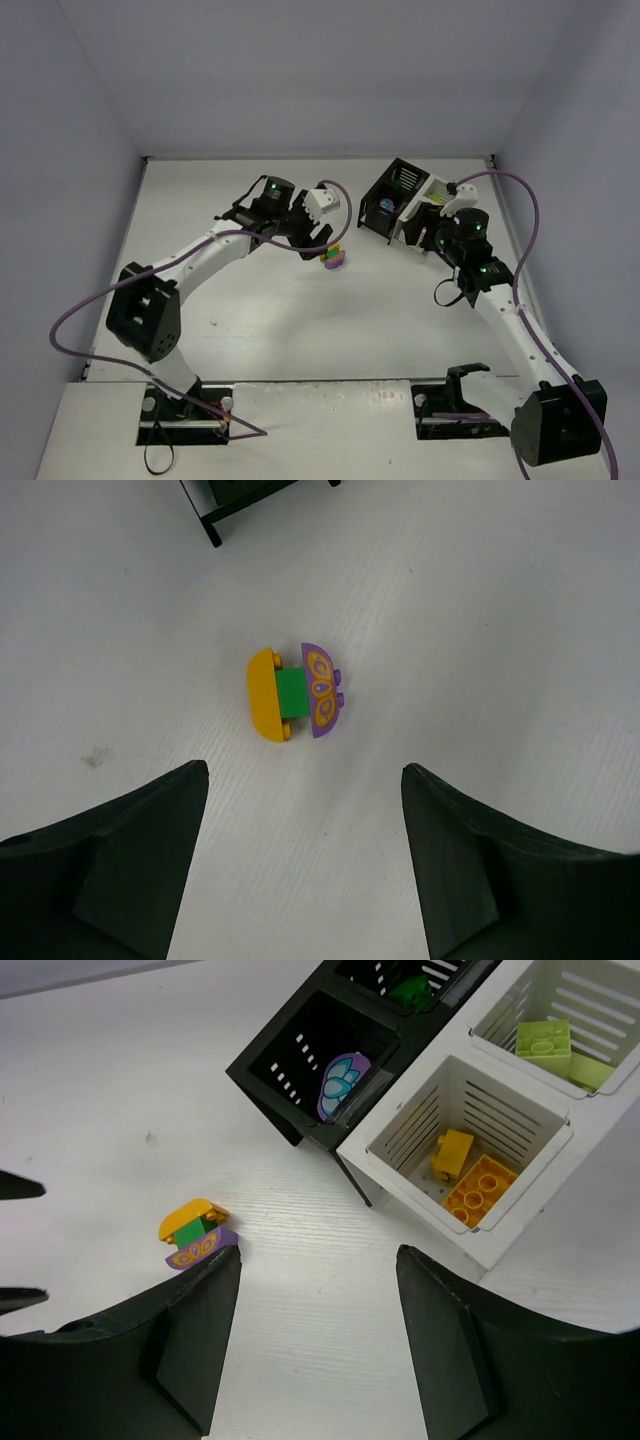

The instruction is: Sort the legos into containers by color

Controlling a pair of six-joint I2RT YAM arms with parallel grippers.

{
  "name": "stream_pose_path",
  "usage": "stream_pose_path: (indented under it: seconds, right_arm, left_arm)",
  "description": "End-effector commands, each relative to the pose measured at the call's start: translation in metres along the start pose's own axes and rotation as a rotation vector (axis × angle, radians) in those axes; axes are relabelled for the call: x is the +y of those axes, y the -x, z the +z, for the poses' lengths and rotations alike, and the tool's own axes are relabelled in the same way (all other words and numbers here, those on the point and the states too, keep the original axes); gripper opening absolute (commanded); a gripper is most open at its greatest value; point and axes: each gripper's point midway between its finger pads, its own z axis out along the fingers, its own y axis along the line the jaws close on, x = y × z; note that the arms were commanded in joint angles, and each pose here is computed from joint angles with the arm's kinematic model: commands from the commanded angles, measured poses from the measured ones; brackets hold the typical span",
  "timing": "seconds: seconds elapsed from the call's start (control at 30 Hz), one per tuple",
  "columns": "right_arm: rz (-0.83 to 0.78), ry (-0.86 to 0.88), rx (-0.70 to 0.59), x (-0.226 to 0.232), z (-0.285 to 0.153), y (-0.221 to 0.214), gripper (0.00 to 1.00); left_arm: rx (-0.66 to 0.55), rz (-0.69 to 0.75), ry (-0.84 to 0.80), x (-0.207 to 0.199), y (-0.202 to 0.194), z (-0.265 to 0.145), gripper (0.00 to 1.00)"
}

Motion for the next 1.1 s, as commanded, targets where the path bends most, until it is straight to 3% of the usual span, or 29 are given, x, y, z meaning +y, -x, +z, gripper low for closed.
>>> stream_pose_path:
  seconds: [0.0, 0.2, 0.43, 0.6, 0.8, 1.07]
  right_arm:
    - [-0.014, 0.064, -0.093, 0.012, -0.001, 0.022, 0.60]
    - [-0.005, 0.073, -0.093, 0.011, 0.002, 0.014, 0.60]
    - [0.007, 0.097, -0.087, 0.014, 0.005, 0.008, 0.60]
    - [0.008, 0.097, -0.090, 0.014, 0.004, 0.007, 0.60]
    - [0.010, 0.098, -0.089, 0.014, 0.004, 0.006, 0.60]
    - [0.009, 0.102, -0.085, 0.014, 0.005, 0.004, 0.60]
  left_arm:
    - [-0.014, 0.047, -0.059, -0.002, 0.016, 0.010, 0.71]
    - [-0.001, -0.207, 0.075, 0.017, 0.016, 0.048, 0.57]
    - [-0.065, -0.487, 0.335, 0.028, 0.025, 0.059, 0.57]
    - [-0.072, -0.594, 0.465, 0.041, 0.021, 0.061, 0.56]
    - [0.019, -0.613, 0.551, 0.046, 0.007, 0.076, 0.56]
    - [0.082, -0.568, 0.511, 0.043, -0.001, 0.096, 0.55]
